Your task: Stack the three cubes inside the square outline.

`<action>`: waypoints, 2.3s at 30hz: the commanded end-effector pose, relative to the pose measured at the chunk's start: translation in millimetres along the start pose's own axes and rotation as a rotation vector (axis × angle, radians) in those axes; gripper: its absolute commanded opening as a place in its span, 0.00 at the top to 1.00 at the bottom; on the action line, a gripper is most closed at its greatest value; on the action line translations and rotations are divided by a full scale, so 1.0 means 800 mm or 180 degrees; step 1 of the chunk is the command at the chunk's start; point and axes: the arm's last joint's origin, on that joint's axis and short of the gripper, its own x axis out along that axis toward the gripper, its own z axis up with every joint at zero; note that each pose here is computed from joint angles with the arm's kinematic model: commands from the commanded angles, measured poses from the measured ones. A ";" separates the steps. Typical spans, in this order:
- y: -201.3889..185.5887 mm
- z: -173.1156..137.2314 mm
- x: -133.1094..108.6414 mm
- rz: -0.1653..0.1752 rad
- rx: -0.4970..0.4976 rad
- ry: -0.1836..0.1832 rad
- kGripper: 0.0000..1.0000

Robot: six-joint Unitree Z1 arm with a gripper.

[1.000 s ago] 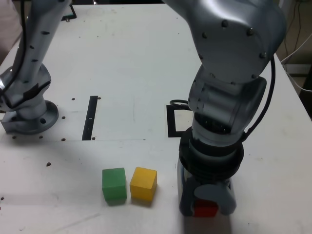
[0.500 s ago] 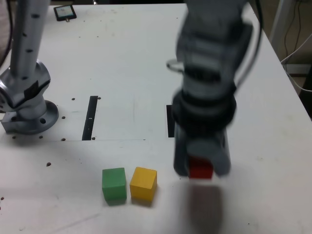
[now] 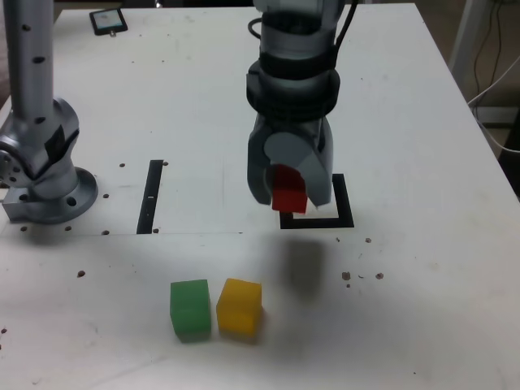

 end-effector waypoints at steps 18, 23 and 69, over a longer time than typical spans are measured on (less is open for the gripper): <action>0.058 -0.001 0.052 0.0034 -0.0159 -0.0066 0.81; 0.060 0.005 0.051 0.0033 -0.0125 -0.0150 0.81; -0.021 -0.051 -0.077 0.0271 0.0560 -0.0315 0.00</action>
